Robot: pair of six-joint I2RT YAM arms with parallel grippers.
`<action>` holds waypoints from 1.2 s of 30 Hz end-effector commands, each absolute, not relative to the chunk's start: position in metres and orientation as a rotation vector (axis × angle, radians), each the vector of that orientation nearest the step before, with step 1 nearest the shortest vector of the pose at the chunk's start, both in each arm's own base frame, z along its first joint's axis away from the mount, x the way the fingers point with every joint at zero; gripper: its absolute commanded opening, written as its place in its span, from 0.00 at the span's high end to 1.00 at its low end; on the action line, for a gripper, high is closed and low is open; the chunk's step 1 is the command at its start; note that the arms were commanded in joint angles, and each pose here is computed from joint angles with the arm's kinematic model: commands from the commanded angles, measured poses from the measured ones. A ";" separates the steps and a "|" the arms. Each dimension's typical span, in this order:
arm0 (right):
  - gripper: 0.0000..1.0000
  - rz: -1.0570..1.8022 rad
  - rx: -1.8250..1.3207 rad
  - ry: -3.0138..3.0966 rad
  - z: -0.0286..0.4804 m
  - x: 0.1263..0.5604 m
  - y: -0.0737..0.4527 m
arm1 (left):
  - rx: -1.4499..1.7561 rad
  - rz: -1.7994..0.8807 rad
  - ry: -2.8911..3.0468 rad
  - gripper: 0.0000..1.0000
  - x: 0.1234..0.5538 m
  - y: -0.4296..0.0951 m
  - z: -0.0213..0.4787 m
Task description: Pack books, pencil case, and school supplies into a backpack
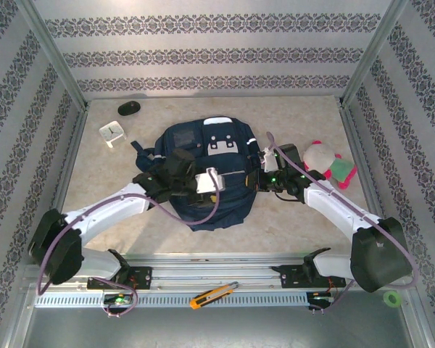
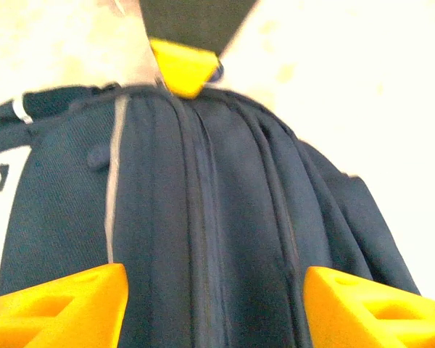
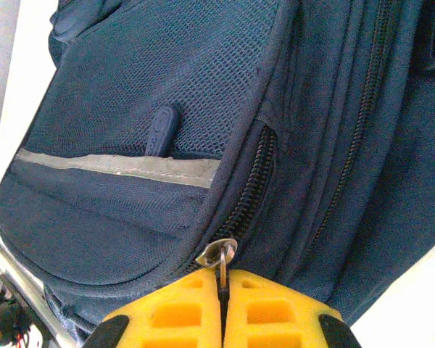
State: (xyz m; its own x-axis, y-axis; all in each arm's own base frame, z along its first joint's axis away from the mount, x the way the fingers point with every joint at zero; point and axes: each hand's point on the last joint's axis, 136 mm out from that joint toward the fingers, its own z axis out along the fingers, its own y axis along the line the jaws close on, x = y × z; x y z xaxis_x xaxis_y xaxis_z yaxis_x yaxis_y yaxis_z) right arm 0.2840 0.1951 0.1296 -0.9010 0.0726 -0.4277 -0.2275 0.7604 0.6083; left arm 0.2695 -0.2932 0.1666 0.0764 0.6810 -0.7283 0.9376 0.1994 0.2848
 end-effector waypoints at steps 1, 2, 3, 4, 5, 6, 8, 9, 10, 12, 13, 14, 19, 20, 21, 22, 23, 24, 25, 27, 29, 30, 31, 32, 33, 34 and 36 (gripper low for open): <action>1.00 0.970 -0.163 2.455 0.141 0.288 0.202 | 1.405 -0.356 1.677 0.36 0.306 -0.317 0.176; 1.00 0.972 -0.163 2.453 0.142 0.288 0.203 | 1.396 -0.361 1.675 0.36 0.311 -0.324 0.173; 1.00 0.975 -0.167 2.451 0.142 0.288 0.203 | 1.388 -0.374 1.677 0.37 0.314 -0.329 0.171; 1.00 0.977 -0.169 2.449 0.143 0.289 0.204 | 1.390 -0.383 1.678 0.38 0.316 -0.333 0.169; 1.00 0.981 -0.170 2.449 0.144 0.288 0.204 | 1.384 -0.388 1.680 0.39 0.320 -0.337 0.167; 1.00 0.980 -0.173 2.447 0.144 0.288 0.204 | 1.384 -0.392 1.681 0.43 0.322 -0.339 0.165; 1.00 0.963 -0.162 2.448 0.143 0.289 0.201 | 1.425 -0.399 1.672 0.63 0.318 -0.341 0.159; 1.00 0.952 -0.144 2.452 0.141 0.291 0.196 | 1.452 -0.405 1.662 0.76 0.314 -0.339 0.157; 1.00 0.940 -0.113 2.456 0.139 0.295 0.190 | 1.491 -0.413 1.635 0.85 0.307 -0.338 0.156; 1.00 0.915 -0.032 2.463 0.133 0.306 0.175 | 1.583 -0.448 1.586 0.94 0.289 -0.333 0.150; 1.00 0.904 0.013 2.466 0.129 0.313 0.166 | 1.627 -0.483 1.567 0.97 0.279 -0.329 0.147; 1.00 0.904 0.044 2.459 0.127 0.320 0.160 | 1.661 -0.521 1.545 0.98 0.270 -0.326 0.147; 1.00 0.934 0.111 2.370 0.129 0.365 0.152 | 1.819 -0.668 1.434 1.00 0.230 -0.316 0.142; 1.00 0.932 0.116 2.356 0.130 0.371 0.152 | 1.842 -0.674 1.431 1.00 0.227 -0.314 0.139; 1.00 0.932 0.124 2.346 0.130 0.377 0.153 | 1.859 -0.674 1.426 1.00 0.226 -0.313 0.136; 1.00 0.923 0.130 2.338 0.130 0.383 0.152 | 1.863 -0.671 1.425 1.00 0.226 -0.311 0.135; 1.00 0.911 0.135 2.335 0.130 0.386 0.151 | 1.853 -0.666 1.437 1.00 0.229 -0.310 0.134; 1.00 0.894 0.136 2.335 0.129 0.388 0.150 | 1.817 -0.648 1.465 1.00 0.236 -0.309 0.135; 1.00 0.877 0.133 2.333 0.129 0.389 0.148 | 1.761 -0.620 1.501 0.98 0.247 -0.307 0.138; 1.00 0.824 0.142 2.336 0.129 0.391 0.141 | 1.599 -0.564 1.587 0.75 0.272 -0.300 0.146; 0.86 0.772 0.162 2.342 0.130 0.390 0.130 | 1.405 -0.523 1.657 0.39 0.294 -0.287 0.161; 0.65 0.733 0.173 2.343 0.132 0.390 0.123 | 1.286 -0.502 1.696 0.28 0.305 -0.278 0.171; 0.52 0.696 0.173 2.339 0.134 0.389 0.115 | 1.162 -0.455 1.747 0.22 0.317 -0.264 0.180; 0.43 0.665 0.173 2.332 0.137 0.389 0.107 | 1.062 -0.415 1.786 0.16 0.326 -0.251 0.185; 0.29 0.629 0.172 2.325 0.140 0.387 0.099 | 0.932 -0.351 1.821 0.03 0.335 -0.232 0.193; 0.03 0.594 0.167 2.313 0.143 0.387 0.091 | 0.808 -0.271 1.846 0.01 0.344 -0.211 0.199; 0.02 0.507 0.153 2.279 0.149 0.384 0.075 | 0.524 -0.106 1.850 0.01 0.355 -0.158 0.212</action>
State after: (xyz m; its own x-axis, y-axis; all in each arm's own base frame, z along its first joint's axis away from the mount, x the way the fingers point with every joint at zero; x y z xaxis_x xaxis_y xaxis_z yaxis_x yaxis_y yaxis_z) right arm 0.3794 0.1011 0.1289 -0.7701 0.3095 -0.5577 -0.0429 0.8472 0.5295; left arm 0.3242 -0.2205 0.1737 -0.1651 0.5288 -0.8326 0.7522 0.6135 0.2405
